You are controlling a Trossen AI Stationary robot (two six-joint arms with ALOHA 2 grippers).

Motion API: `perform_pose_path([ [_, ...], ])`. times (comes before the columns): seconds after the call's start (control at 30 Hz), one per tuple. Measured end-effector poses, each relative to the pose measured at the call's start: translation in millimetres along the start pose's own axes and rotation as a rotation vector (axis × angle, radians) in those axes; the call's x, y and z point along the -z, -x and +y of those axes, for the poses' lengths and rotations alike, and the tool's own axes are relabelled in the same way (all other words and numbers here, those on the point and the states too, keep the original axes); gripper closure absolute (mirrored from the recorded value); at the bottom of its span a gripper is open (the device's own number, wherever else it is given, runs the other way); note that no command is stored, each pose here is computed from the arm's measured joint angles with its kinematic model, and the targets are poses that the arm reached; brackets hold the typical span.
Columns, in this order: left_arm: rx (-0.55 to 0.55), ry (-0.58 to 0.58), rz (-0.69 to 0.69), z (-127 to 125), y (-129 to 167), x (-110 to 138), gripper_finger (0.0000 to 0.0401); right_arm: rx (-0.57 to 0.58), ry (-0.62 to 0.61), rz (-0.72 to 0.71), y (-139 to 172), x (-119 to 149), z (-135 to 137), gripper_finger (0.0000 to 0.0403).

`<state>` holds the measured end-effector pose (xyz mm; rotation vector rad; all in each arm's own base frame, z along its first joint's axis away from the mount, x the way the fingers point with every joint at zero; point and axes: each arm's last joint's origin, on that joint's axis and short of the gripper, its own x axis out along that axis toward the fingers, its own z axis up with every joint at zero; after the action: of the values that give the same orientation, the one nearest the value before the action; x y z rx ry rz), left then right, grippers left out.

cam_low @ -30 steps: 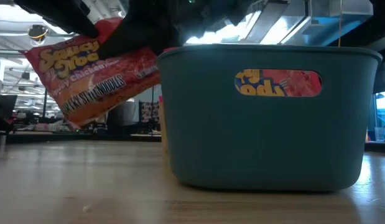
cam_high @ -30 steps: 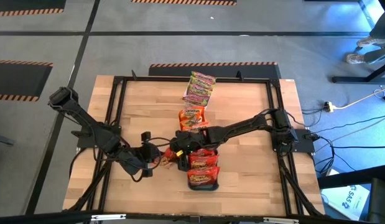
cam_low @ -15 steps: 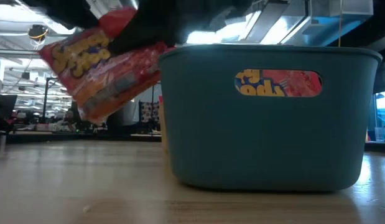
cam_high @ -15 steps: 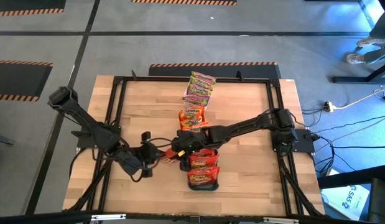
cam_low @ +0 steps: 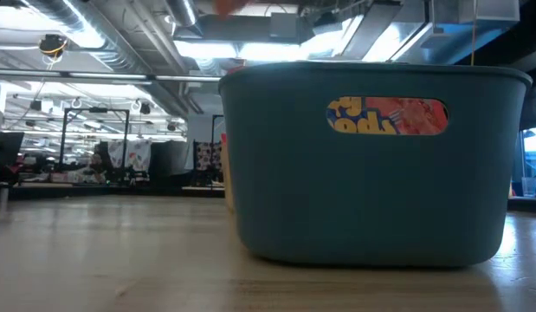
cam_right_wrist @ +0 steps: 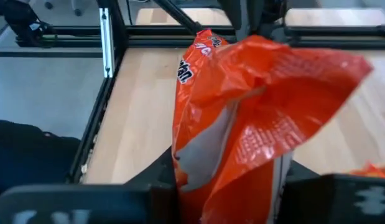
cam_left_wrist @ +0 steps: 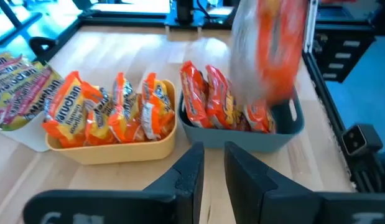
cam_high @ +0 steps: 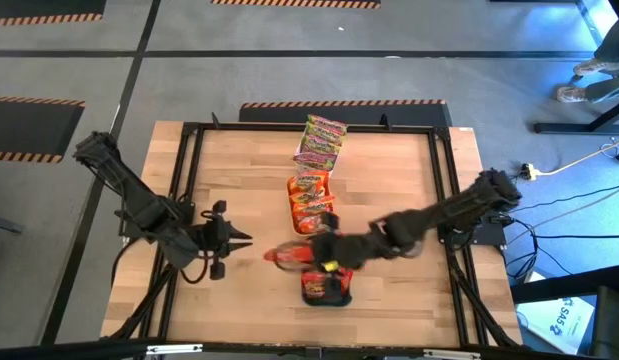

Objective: Sort Maruchan noodles
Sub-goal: Put the orange noodle pack into the blue bin

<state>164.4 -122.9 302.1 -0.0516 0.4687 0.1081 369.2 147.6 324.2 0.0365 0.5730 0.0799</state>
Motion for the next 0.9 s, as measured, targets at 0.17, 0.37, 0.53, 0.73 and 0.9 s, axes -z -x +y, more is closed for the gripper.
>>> perform_pose_path([
  [0.17, -0.011, 0.028, 0.025, -6, -8, 4, 0.0346, 0.025, -0.021, 0.013, 36, 11, 40, 0.0301],
  [0.37, -0.016, 0.079, 0.038, -19, -24, 10, 0.0346, 0.053, -0.067, 0.009, 48, 43, 86, 0.0307],
  [0.53, 0.022, 0.105, 0.044, -33, -39, 14, 0.0346, 0.084, -0.109, -0.026, 38, 93, 104, 0.0305],
  [0.73, 0.065, 0.119, 0.052, -45, -51, 18, 0.0346, 0.073, -0.144, -0.151, 21, 144, 100, 0.0304],
  [0.9, 0.076, 0.141, 0.067, -48, -55, 21, 0.0346, 0.1, -0.131, -0.277, 12, 172, 83, 0.0304],
])
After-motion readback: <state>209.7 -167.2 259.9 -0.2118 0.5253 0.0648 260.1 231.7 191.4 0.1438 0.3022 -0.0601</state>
